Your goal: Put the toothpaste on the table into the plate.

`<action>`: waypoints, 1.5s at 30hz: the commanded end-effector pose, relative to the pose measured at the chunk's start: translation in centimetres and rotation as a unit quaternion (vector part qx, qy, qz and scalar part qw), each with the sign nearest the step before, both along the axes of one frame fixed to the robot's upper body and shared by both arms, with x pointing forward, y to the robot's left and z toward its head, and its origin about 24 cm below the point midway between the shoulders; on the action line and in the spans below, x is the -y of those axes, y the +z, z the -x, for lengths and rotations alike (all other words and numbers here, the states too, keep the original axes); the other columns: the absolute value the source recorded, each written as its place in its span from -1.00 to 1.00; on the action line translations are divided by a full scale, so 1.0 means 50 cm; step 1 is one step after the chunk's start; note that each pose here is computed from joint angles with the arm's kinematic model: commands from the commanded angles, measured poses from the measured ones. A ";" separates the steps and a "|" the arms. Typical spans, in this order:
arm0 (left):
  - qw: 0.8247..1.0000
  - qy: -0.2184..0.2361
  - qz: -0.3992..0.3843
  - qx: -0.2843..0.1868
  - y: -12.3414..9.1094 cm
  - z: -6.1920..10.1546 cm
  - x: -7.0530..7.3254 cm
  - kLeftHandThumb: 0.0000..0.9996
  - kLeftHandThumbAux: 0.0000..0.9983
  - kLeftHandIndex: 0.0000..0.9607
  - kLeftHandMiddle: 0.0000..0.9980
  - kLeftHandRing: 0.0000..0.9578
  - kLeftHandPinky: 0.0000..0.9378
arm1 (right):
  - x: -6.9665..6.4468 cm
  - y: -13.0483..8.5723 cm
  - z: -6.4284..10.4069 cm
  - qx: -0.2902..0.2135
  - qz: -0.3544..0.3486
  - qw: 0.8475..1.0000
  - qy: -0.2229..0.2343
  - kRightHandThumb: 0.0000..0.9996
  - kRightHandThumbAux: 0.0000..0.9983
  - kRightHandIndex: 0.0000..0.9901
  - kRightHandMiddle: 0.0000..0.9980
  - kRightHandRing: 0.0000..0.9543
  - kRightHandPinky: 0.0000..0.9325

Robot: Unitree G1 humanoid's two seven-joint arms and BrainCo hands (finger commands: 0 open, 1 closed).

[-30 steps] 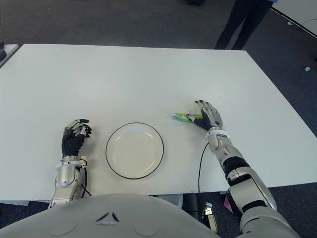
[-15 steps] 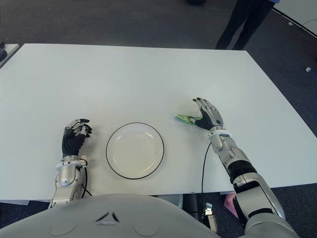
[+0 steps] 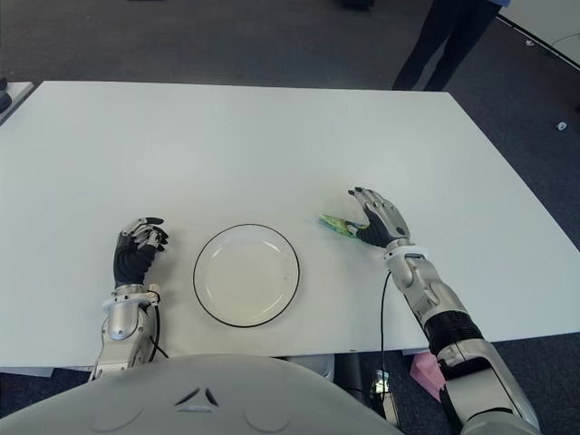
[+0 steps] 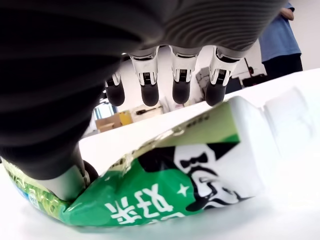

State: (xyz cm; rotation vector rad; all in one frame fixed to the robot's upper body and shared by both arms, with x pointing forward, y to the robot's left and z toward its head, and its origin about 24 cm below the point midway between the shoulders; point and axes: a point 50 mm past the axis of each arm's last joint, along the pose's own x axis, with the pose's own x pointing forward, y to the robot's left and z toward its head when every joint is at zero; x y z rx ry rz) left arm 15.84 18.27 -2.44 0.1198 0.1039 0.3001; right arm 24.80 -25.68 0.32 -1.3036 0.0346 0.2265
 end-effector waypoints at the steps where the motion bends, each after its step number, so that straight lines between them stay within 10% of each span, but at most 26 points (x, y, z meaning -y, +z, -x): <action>1: 1.000 0.002 -0.002 -0.030 -0.019 0.007 0.001 0.41 0.44 -0.10 0.25 0.30 0.33 | 0.006 -0.003 0.004 -0.019 0.019 1.000 -0.002 -0.13 0.37 -0.99 -0.96 -1.00 -1.00; 45: 1.000 0.002 0.005 -0.031 -0.019 0.008 0.002 0.41 0.44 -0.10 0.25 0.29 0.33 | 0.065 0.054 -0.015 -0.058 0.038 0.997 0.044 -0.19 0.34 -0.99 -0.88 -0.95 -1.00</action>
